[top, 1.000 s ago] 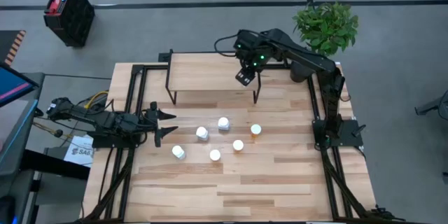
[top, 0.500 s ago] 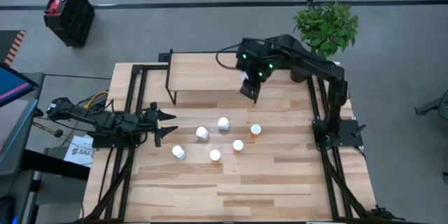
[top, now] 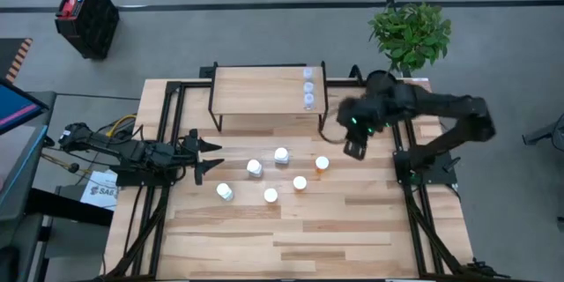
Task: Pick and place medicine bottles onto shelf by color
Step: Put the top orange pill bottle on the shelf
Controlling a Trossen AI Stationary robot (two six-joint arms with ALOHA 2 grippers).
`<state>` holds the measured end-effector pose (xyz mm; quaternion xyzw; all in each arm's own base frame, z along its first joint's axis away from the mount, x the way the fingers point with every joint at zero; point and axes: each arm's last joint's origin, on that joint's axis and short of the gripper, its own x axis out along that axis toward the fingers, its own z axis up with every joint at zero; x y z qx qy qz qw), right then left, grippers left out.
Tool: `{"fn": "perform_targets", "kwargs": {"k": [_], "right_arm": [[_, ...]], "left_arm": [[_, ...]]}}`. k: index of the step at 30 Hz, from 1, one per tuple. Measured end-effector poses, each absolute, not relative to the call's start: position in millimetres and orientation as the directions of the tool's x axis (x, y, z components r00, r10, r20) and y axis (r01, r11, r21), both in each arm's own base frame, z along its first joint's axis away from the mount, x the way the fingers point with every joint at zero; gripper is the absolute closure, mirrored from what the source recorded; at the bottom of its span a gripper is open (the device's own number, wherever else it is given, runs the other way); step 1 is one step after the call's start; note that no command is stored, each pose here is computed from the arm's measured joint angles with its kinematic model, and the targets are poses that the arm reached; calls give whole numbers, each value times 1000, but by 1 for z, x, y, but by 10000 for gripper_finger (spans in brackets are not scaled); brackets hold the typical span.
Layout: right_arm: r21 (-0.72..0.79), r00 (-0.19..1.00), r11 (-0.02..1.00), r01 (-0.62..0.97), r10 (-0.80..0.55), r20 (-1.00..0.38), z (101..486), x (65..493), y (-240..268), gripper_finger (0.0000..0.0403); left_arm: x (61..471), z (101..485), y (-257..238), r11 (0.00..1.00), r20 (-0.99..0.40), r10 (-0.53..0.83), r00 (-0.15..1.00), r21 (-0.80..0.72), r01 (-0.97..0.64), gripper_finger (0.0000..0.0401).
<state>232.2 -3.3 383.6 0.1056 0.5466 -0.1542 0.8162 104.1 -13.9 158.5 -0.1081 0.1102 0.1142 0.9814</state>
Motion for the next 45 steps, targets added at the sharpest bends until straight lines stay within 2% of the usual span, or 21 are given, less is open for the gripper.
{"fn": "perform_targets", "kwargs": {"k": [6,9,12,15,18,22,29,34,39,45], "right_arm": [[174,487,866,468,-89,-869,333,226,22,275],[188,528,850,492,-120,-841,307,234,31,280],[176,520,848,499,-131,-844,281,245,37,284],[163,470,804,572,-158,-868,261,255,43,288],[55,367,769,637,-240,-899,241,260,49,294],[-52,214,711,701,-280,-936,214,264,56,301],[-184,113,657,731,-383,-917,176,275,71,305],[-264,76,612,746,-473,-878,160,280,68,305],[-288,50,583,760,-495,-868,152,285,60,305],[-207,165,634,745,-477,-864,150,302,51,305]], "left_arm": [[104,158,-14,950,-241,200,950,-189,-248,179],[104,158,-14,950,-243,199,949,-191,-248,179],[104,158,-14,948,-244,197,950,-198,-247,179],[104,158,-14,951,-247,182,952,-202,-234,179],[104,158,-15,953,-249,170,954,-205,-223,179],[104,158,-15,953,-249,170,954,-205,-223,179],[104,158,-15,951,-251,157,955,-224,-215,179],[104,158,-15,950,-251,157,955,-225,-216,179],[104,158,-15,950,-251,158,955,-225,-216,179],[104,158,-15,950,-251,158,955,-225,-217,179]]}}
